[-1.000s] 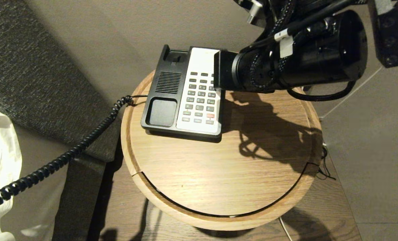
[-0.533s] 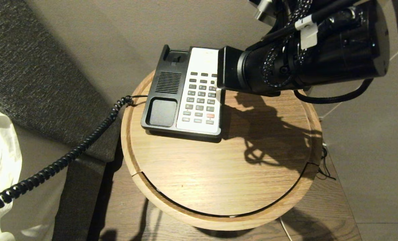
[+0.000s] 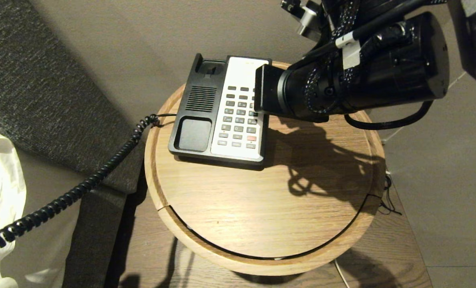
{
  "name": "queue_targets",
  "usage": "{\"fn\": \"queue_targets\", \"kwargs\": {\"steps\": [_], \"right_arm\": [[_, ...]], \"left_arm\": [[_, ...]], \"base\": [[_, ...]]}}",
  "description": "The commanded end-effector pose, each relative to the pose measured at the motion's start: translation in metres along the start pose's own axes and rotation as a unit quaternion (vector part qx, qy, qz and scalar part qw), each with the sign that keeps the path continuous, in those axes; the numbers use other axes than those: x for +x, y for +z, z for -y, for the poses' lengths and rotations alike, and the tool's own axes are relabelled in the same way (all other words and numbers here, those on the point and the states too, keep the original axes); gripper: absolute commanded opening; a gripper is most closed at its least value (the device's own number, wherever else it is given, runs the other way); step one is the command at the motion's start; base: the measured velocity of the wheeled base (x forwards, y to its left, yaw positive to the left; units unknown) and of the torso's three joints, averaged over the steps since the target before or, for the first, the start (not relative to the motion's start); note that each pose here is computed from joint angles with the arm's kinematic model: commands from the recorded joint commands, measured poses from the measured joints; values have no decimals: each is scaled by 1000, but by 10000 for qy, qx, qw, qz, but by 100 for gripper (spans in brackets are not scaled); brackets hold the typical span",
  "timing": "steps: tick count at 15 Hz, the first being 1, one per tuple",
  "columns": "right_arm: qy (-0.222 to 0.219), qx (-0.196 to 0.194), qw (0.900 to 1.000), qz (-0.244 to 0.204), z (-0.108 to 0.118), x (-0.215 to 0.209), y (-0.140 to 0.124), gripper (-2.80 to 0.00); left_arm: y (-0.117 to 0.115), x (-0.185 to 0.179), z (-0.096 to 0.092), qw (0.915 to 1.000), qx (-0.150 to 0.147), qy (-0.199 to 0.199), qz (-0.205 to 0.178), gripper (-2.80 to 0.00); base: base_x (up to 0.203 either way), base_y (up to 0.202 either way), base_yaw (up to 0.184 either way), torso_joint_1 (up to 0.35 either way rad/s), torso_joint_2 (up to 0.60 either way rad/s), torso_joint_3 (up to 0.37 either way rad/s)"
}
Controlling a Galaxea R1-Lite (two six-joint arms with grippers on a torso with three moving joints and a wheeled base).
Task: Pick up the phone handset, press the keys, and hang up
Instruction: Dial the number
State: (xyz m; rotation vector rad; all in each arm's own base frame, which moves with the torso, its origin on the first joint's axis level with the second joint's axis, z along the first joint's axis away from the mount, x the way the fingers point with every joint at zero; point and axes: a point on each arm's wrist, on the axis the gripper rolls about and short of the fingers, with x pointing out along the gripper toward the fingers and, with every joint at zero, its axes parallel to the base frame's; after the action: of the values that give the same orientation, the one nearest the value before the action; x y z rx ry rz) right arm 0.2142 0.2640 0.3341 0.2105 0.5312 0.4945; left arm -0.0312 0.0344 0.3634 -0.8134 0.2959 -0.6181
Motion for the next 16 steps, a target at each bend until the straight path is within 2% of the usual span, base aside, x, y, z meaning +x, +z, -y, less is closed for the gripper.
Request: {"fn": "queue_targets", "kwargs": {"steps": [1,16], "right_arm": [[-32,-5,10000,-43,0,4,-2,-280],[-56,-36,10000,-10,0,3,-1,-280]], "left_arm": [[0,1,0,10000,-23,24,-12,-280],[-3,0,-3,10000,-18,47,-43,-280]], "base": [[0,0,0,0,0,0],[0,0,0,0,0,0]]}}
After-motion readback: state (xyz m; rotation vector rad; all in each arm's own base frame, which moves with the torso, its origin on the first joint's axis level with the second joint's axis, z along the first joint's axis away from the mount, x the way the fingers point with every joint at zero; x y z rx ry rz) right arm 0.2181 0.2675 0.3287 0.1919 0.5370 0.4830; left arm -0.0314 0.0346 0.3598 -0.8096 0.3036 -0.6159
